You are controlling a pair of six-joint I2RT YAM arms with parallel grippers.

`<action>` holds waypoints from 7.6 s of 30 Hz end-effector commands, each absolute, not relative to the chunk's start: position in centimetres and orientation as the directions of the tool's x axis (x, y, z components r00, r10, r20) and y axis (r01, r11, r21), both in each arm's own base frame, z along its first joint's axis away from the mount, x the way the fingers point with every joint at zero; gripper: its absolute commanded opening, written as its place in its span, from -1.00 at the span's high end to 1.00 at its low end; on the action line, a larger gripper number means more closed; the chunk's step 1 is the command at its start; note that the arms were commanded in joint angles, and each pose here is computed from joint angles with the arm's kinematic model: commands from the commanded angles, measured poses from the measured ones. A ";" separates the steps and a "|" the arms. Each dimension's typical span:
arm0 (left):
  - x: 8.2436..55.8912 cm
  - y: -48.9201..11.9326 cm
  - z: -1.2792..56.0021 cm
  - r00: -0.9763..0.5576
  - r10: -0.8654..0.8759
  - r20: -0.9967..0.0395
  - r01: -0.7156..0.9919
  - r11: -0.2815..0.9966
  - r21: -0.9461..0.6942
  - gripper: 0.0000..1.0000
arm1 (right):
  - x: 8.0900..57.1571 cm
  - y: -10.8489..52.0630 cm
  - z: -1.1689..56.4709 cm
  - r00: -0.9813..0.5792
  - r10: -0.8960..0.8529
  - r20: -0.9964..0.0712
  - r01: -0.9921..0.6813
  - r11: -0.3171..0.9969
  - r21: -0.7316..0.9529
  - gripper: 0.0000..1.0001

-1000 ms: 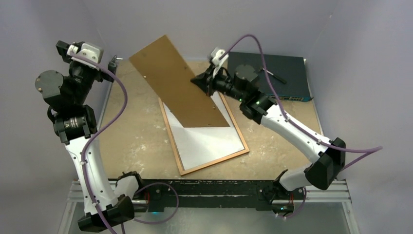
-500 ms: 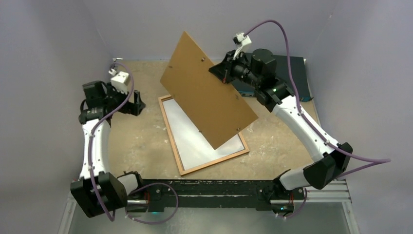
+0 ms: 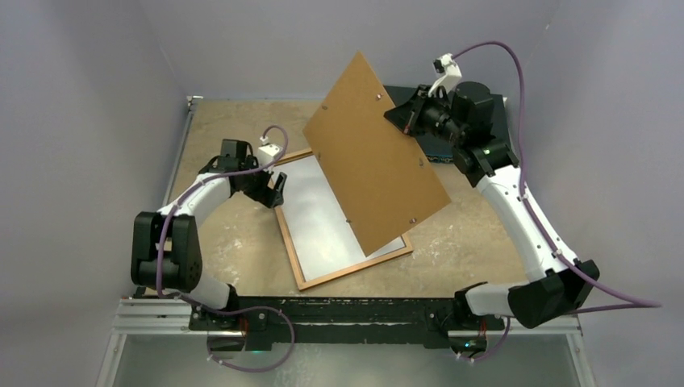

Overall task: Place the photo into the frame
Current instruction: Move the photo frame to the center of the board, then place the photo frame item in the photo frame.

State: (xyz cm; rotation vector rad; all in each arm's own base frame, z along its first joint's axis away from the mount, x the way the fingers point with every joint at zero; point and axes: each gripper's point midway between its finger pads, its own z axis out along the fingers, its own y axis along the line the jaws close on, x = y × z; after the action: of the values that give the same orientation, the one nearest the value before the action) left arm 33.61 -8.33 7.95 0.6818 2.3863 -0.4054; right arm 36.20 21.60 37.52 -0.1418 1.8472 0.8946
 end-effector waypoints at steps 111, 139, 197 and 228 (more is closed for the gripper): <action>27.5 -11.8 15.0 -0.635 0.318 -0.704 0.580 0.798 -0.163 -0.59 | 44.0 21.5 34.2 -0.383 0.916 -0.122 -0.332 -0.013 0.943 1.00; 32.9 -3.2 21.4 -0.592 0.280 -0.755 0.446 0.895 -0.018 -0.75 | 39.0 22.3 26.0 -0.528 0.827 -0.195 -0.219 0.089 0.972 1.00; 28.9 -1.3 3.0 -0.703 0.444 -0.555 0.601 0.788 -0.131 0.94 | 39.2 30.9 17.5 -0.566 0.800 -0.197 -0.138 0.143 0.980 1.00; 29.8 -2.5 3.6 -0.674 0.478 -0.563 0.634 0.765 -0.110 1.00 | 37.7 31.9 14.7 -0.549 0.761 -0.346 -0.174 0.302 0.937 1.00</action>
State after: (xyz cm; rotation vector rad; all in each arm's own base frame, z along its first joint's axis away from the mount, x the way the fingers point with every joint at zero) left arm 28.30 -2.06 2.38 0.8025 2.5069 -0.4104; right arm 37.33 31.49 11.69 0.6223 1.8287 1.3644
